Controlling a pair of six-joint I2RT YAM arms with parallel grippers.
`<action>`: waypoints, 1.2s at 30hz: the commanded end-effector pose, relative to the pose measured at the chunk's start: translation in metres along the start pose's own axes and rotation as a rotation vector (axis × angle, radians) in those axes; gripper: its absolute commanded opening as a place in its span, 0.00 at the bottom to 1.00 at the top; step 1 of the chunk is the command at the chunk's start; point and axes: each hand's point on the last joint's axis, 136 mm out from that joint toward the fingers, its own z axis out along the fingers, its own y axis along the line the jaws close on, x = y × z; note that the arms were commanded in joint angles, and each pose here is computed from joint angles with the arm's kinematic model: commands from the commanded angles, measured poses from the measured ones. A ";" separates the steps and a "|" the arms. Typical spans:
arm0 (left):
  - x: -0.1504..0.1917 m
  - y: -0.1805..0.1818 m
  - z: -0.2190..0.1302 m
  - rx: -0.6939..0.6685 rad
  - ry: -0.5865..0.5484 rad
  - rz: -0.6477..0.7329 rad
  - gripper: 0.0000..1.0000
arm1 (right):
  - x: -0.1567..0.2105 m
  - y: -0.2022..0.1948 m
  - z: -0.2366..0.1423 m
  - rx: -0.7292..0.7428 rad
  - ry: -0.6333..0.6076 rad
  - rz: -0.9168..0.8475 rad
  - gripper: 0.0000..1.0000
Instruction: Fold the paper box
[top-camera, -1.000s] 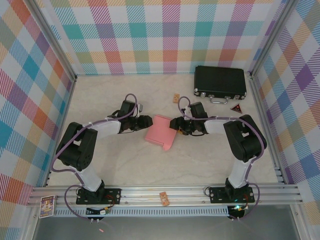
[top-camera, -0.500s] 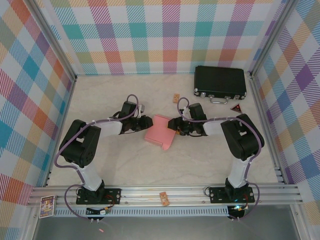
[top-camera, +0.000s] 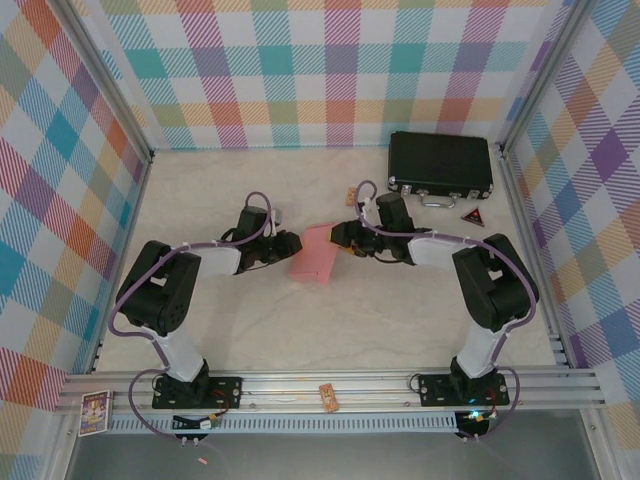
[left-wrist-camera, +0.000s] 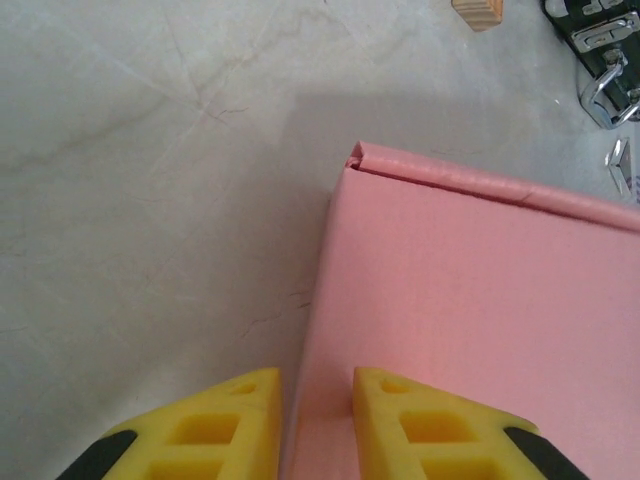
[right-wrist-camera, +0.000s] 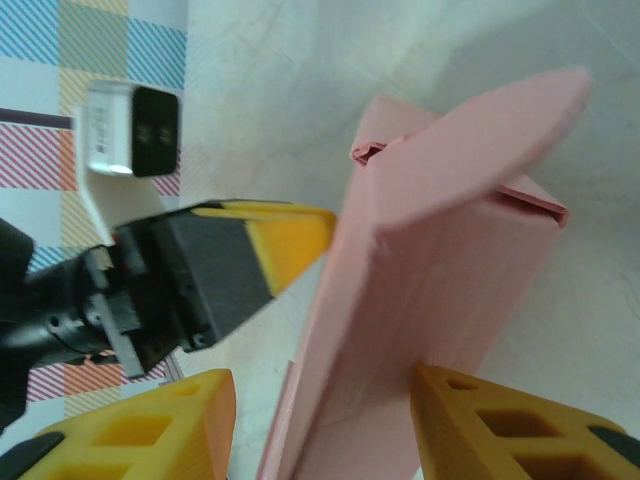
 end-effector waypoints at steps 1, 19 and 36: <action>0.019 0.005 0.000 -0.002 0.053 -0.036 0.28 | 0.002 0.026 0.002 -0.049 0.029 -0.066 0.50; 0.015 0.024 0.000 -0.081 0.036 -0.047 0.35 | -0.013 0.061 0.011 -0.060 0.052 -0.144 0.51; -0.030 0.007 0.008 -0.072 -0.003 0.017 0.42 | -0.019 0.011 -0.039 0.309 -0.085 -0.165 0.49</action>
